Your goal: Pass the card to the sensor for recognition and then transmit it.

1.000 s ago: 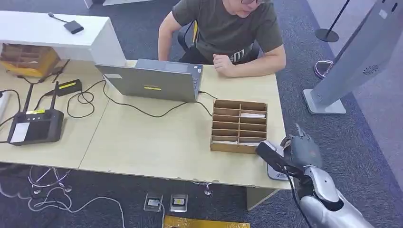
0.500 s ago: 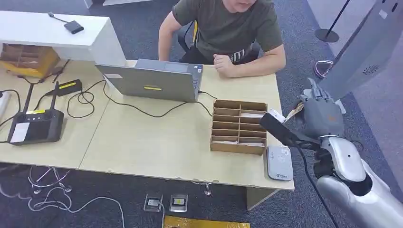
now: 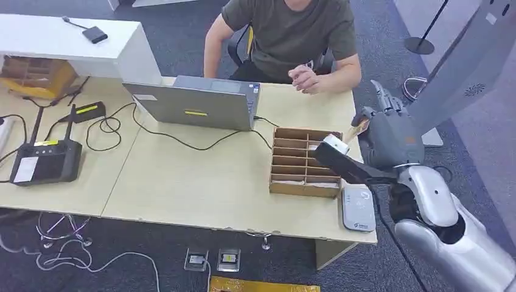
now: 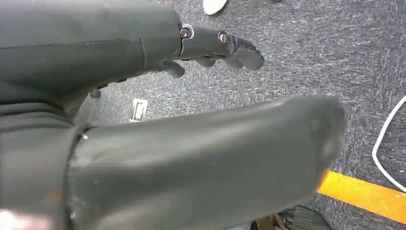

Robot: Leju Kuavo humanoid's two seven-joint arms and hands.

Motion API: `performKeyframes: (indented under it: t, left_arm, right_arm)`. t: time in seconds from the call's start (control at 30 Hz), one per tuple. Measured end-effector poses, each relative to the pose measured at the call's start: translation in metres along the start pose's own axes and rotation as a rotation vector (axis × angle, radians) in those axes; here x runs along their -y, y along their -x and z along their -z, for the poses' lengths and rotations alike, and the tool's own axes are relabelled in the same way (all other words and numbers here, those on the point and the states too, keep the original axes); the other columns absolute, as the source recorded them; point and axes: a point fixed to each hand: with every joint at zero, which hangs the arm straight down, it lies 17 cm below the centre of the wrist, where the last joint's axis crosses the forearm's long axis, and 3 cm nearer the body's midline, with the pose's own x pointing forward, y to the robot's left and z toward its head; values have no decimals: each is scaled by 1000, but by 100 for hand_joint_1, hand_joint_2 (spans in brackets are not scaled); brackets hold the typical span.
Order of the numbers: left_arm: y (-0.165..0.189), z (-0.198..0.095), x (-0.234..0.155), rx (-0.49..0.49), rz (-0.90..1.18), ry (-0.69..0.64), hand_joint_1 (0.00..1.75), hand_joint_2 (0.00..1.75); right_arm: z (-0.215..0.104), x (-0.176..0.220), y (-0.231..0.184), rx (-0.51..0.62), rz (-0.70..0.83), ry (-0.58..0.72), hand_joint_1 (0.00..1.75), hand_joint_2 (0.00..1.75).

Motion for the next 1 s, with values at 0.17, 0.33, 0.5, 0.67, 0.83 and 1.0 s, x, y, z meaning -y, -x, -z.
performKeyframes:
  t: [0.17, 0.33, 0.5, 0.67, 0.83, 1.0]
  left_arm:
    - [1, 0, -1, -7, 3, -5, 0, 0]
    - [4, 0, -1, -24, 8, -5, 0, 0]
    - [4, 0, 3, -20, 22, 14, 0, 0]
    - [5, -1, 5, -23, 36, 29, 0, 0]
    - [5, -1, 6, -22, 39, 31, 0, 0]
    - [6, -1, 5, -28, 38, 29, 0, 0]
  right_arm:
    - [-1, -15, -22, 37, 24, -26, 175, 175]
    - [4, -25, -36, 46, -16, -38, 175, 175]
    - [6, -33, -31, 12, -69, -52, 175, 175]
    - [6, -38, -22, -17, -129, -63, 175, 175]
    - [-1, -50, -12, -35, -177, -86, 175, 175]
    - [-3, -56, -8, -47, -168, -96, 112, 175]
